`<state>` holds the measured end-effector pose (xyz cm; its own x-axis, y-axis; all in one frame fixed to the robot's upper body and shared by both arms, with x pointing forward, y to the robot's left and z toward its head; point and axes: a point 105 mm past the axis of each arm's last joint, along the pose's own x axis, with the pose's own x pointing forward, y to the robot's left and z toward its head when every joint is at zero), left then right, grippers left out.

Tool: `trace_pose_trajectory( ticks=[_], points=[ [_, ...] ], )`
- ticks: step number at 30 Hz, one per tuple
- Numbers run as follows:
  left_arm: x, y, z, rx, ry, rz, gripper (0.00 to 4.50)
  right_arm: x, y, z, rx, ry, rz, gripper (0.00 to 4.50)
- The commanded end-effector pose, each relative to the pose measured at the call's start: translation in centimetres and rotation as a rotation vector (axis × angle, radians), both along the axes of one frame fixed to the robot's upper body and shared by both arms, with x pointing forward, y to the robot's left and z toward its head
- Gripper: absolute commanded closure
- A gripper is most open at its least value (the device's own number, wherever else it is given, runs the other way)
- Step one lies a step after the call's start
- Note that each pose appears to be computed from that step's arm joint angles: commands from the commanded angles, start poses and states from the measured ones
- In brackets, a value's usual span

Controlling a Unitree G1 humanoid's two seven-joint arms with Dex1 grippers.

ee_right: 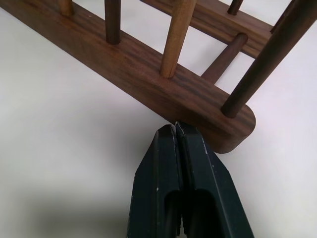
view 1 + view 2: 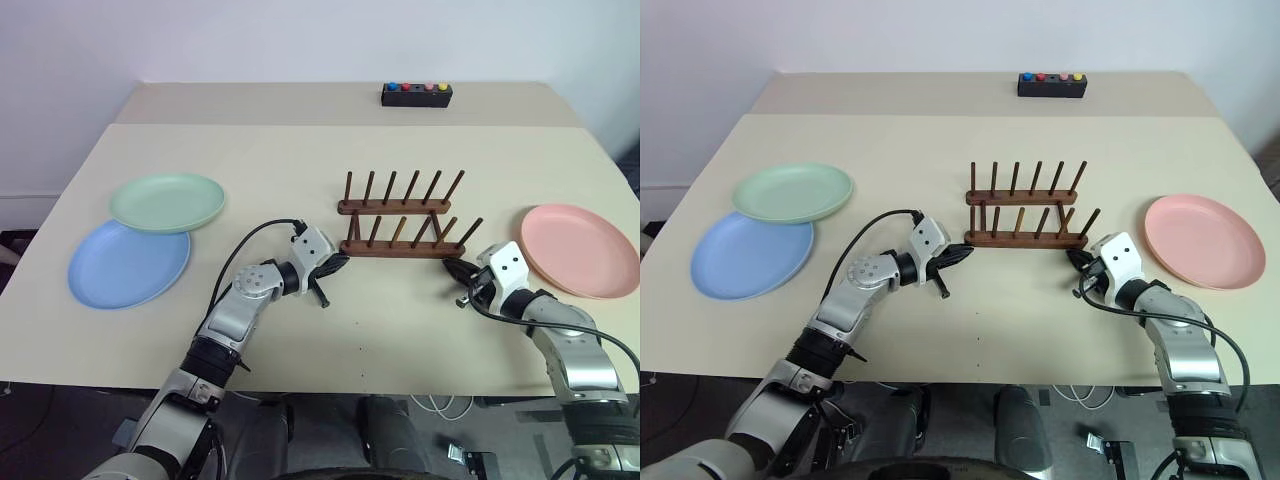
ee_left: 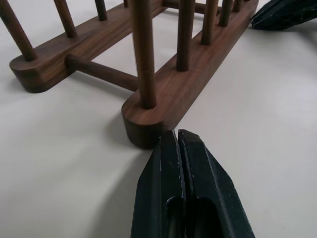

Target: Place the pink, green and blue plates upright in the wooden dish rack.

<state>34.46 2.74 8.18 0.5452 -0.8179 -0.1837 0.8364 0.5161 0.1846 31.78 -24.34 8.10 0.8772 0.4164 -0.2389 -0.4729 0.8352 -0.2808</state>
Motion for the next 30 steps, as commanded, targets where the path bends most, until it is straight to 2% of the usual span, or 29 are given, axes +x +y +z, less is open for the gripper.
trace_pose_trajectory(
  ticks=[1,18,26,28,30],
  points=[
    [0.5,0.3,0.6,-0.012,-0.028,0.028,4.47,0.2,-0.1,-0.7,-0.002,0.013,-0.012,4.46],
    [1.7,0.5,0.8,-0.023,-0.05,0.087,4.47,0.9,-0.1,-0.1,0.008,-0.03,-0.017,4.46],
    [-0.7,1.1,1.5,-0.071,-0.022,-0.019,4.47,-1.7,-2.0,2.0,-0.008,-0.015,0.024,4.46],
    [-2.1,1.4,1.9,-0.095,-0.005,-0.084,4.49,-2.7,-4.0,2.8,-0.011,0.009,-0.015,3.95],
    [-3.3,1.7,2.1,-0.1,0.012,-0.139,4.49,-3.6,-5.2,3.7,-0.034,0.018,-0.026,3.16]
  ],
)
